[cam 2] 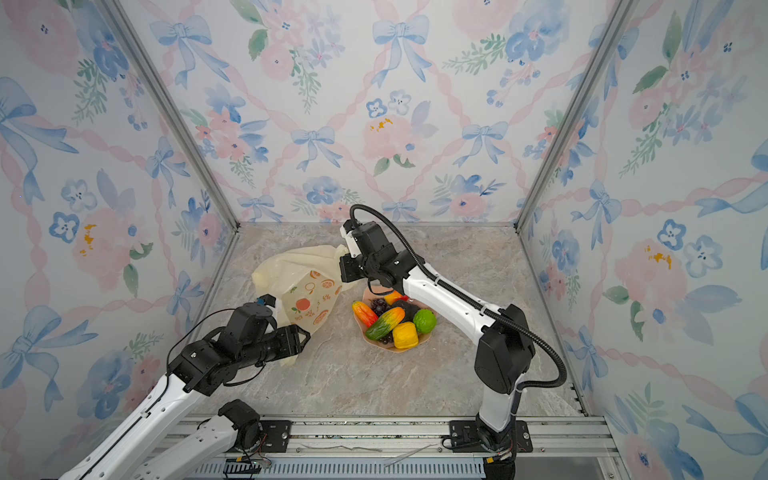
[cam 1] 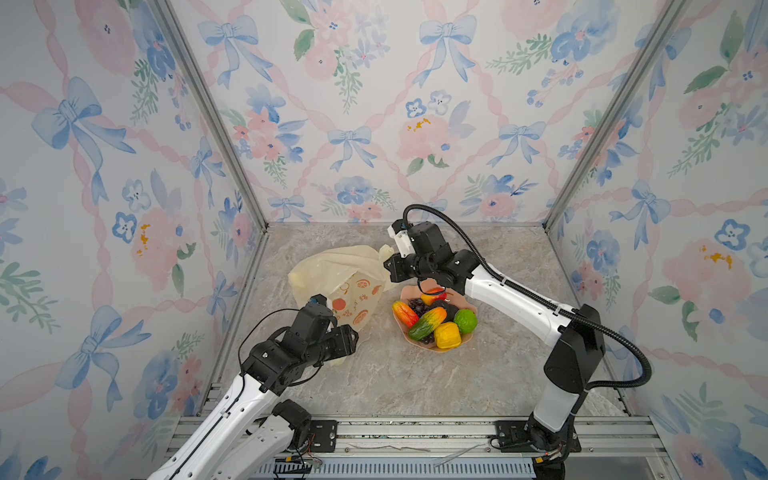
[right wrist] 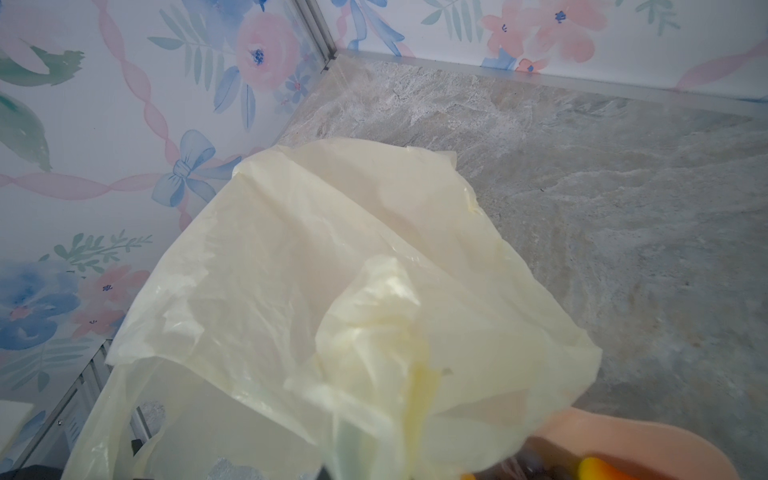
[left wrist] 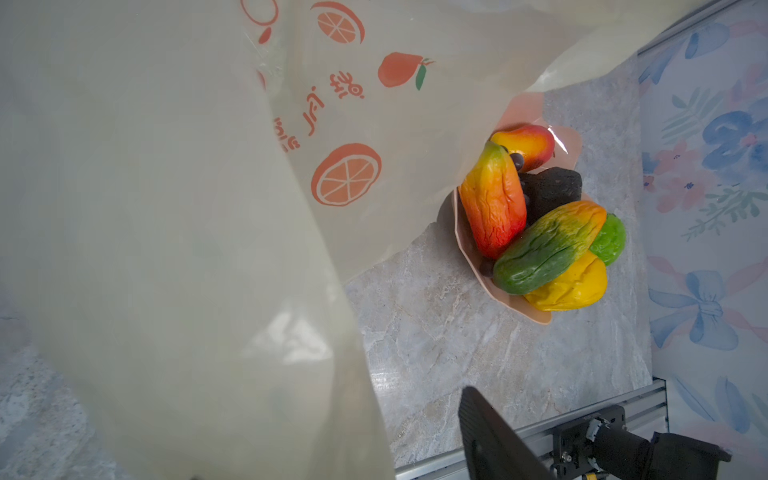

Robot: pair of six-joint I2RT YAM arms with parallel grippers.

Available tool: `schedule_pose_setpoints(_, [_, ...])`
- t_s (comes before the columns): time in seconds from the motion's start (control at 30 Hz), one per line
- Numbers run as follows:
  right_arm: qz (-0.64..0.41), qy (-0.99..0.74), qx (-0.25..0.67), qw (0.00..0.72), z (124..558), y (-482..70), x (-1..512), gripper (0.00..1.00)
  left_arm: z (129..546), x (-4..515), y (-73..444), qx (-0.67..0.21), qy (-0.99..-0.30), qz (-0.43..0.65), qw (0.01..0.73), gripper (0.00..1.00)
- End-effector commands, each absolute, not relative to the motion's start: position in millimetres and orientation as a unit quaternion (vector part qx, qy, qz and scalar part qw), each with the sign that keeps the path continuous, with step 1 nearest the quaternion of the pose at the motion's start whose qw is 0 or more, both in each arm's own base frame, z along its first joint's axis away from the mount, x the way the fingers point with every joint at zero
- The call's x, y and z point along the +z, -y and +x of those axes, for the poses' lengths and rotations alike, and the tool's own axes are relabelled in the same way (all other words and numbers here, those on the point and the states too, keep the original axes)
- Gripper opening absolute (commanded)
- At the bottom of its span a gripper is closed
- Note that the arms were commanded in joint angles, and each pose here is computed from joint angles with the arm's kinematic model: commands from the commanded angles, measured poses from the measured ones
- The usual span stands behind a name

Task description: Place the fruits into the plastic bag

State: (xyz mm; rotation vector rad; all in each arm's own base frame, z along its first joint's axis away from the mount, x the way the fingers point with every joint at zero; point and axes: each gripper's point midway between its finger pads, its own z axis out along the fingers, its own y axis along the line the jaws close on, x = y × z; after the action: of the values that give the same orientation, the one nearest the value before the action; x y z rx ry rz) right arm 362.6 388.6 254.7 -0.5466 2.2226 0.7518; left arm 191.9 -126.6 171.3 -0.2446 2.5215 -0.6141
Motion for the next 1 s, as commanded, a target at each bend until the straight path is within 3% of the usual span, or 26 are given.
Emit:
schedule_pose_setpoints(0.0, [-0.208,-0.856,0.292,0.371,365.5,-393.3,263.3,0.0,194.8,154.7,127.5,-0.219,-0.934,-0.092,0.266,0.2])
schedule_pose_setpoints(0.03, [-0.209,-0.856,0.292,0.372,366.5,-393.3,262.5,0.0,196.2,154.9,125.5,-0.215,-0.933,-0.095,0.273,0.05])
schedule_pose_setpoints(0.07, [-0.212,-0.854,0.291,0.375,367.9,-393.8,262.2,0.0,198.2,158.4,121.2,-0.208,-0.931,-0.096,0.286,0.0])
schedule_pose_setpoints(0.33, [-0.188,-0.845,0.277,0.417,413.0,-361.4,276.5,0.0,213.2,246.5,88.4,-0.185,-0.877,-0.109,0.431,0.0])
schedule_pose_setpoints(0.5, [-0.185,-0.831,0.278,0.445,431.1,-348.7,289.3,0.0,209.7,249.4,89.1,-0.216,-0.861,-0.128,0.442,0.0])
schedule_pose_setpoints(0.7, [-0.162,-0.85,0.251,0.433,453.6,-319.6,261.8,0.0,211.6,226.4,105.0,-0.265,-0.853,-0.137,0.429,0.0])
schedule_pose_setpoints(0.73, [-0.154,-0.853,0.252,0.431,456.5,-314.0,258.8,0.07,212.3,225.8,107.7,-0.272,-0.851,-0.137,0.428,0.0])
schedule_pose_setpoints(0.83, [-0.129,-0.865,0.263,0.407,459.2,-296.6,251.9,0.47,216.4,220.1,122.8,-0.301,-0.849,-0.13,0.415,0.0])
schedule_pose_setpoints(0.97, [-0.121,-0.881,0.25,0.383,439.2,-276.7,254.5,0.68,221.9,213.8,138.6,-0.313,-0.852,-0.116,0.404,0.0])
